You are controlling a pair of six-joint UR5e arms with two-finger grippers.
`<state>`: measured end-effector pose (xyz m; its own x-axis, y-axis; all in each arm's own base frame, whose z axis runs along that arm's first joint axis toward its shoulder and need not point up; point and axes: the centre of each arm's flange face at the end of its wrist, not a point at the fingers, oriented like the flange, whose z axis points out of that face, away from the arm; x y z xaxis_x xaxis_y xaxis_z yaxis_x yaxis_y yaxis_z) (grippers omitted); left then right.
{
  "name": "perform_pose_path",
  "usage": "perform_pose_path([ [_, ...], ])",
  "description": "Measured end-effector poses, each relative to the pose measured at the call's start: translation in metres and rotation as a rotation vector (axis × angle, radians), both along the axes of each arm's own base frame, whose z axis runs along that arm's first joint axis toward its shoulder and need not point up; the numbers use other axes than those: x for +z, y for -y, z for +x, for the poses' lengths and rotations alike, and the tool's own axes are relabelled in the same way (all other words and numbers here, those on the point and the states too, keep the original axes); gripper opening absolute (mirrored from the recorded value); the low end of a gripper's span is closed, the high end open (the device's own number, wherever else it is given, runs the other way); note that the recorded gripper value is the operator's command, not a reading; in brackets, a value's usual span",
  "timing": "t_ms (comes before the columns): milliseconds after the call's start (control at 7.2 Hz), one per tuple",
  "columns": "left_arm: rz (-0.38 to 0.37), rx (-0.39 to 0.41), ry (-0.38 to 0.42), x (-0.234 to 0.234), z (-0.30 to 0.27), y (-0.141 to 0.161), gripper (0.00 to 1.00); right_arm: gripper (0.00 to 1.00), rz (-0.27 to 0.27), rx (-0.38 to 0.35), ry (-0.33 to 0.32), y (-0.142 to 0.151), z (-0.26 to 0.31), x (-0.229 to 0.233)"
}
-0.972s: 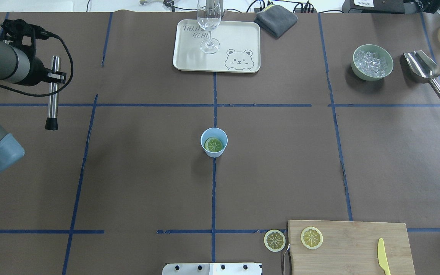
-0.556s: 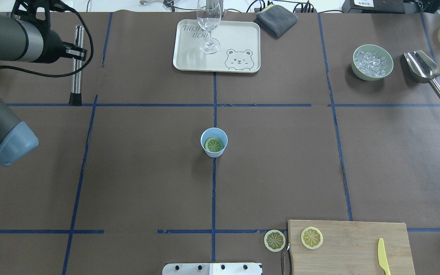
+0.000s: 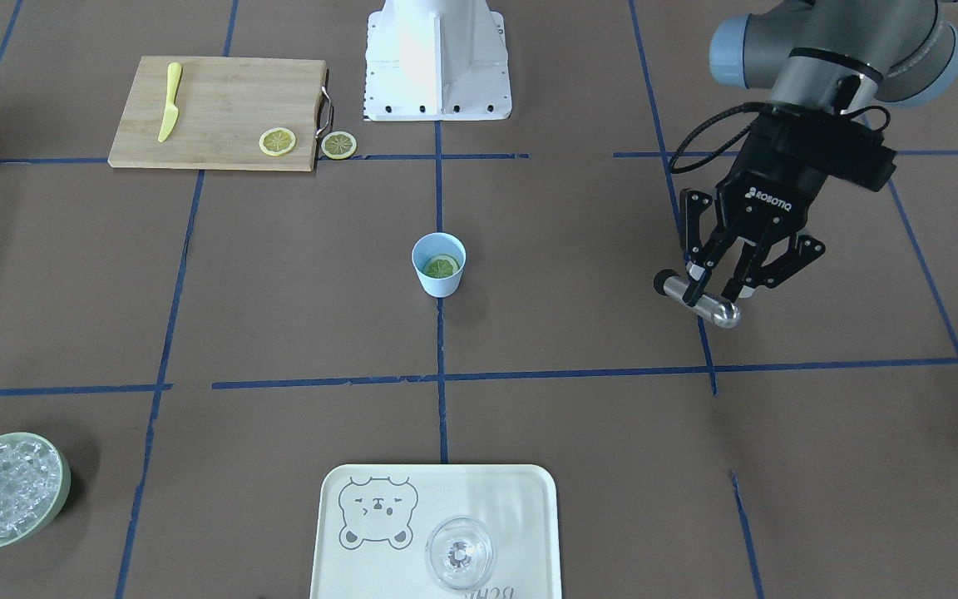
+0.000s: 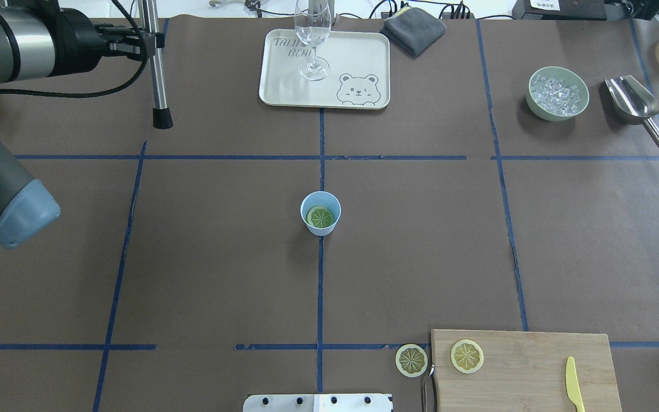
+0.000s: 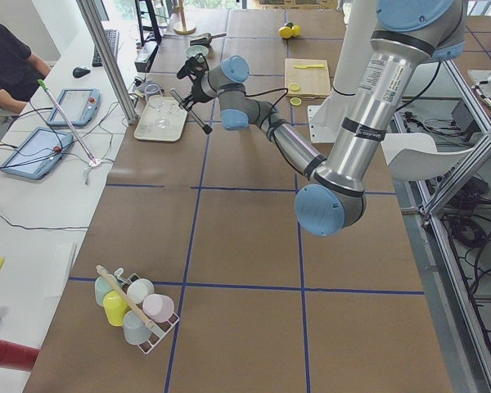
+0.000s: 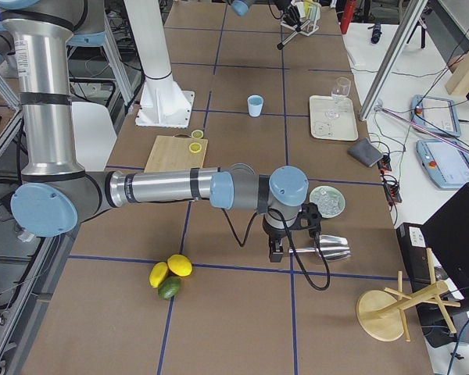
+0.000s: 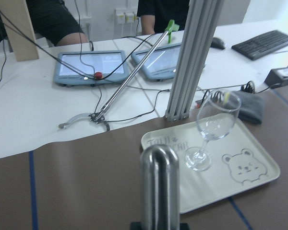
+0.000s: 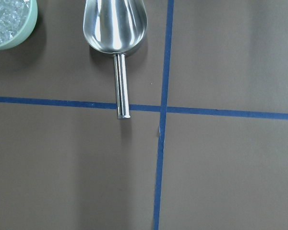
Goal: Squeeze lemon into cup
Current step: 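Lift the metal muddler upright with the left gripper, then move the muddler over the blue cup and lower it inside with the left gripper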
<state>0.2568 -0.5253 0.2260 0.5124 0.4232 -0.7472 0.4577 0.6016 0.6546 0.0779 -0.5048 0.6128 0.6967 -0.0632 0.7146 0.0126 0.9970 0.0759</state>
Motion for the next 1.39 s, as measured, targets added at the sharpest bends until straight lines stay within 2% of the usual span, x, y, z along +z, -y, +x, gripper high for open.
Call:
perform_pose_path([
  [278, 0.08, -0.031, -0.089, -0.034, 0.004, -0.015, 0.0, 1.0, 0.023, 0.014, 0.0, 0.001, 0.002, -0.002],
  [694, 0.135, -0.198, -0.164, -0.068, 0.049, -0.067, 0.0, 1.0, 0.026, 0.018, 0.007, 0.003, 0.001, -0.004],
  [1111, 0.151, -0.28, -0.268, -0.103, 0.09, -0.142, 0.0, 1.0, 0.026, 0.018, 0.01, 0.005, 0.001, -0.004],
  [1389, 0.107, -0.385, -0.292, -0.11, 0.142, -0.208, 0.0, 1.0, 0.026, 0.02, 0.009, 0.005, 0.002, -0.005],
])
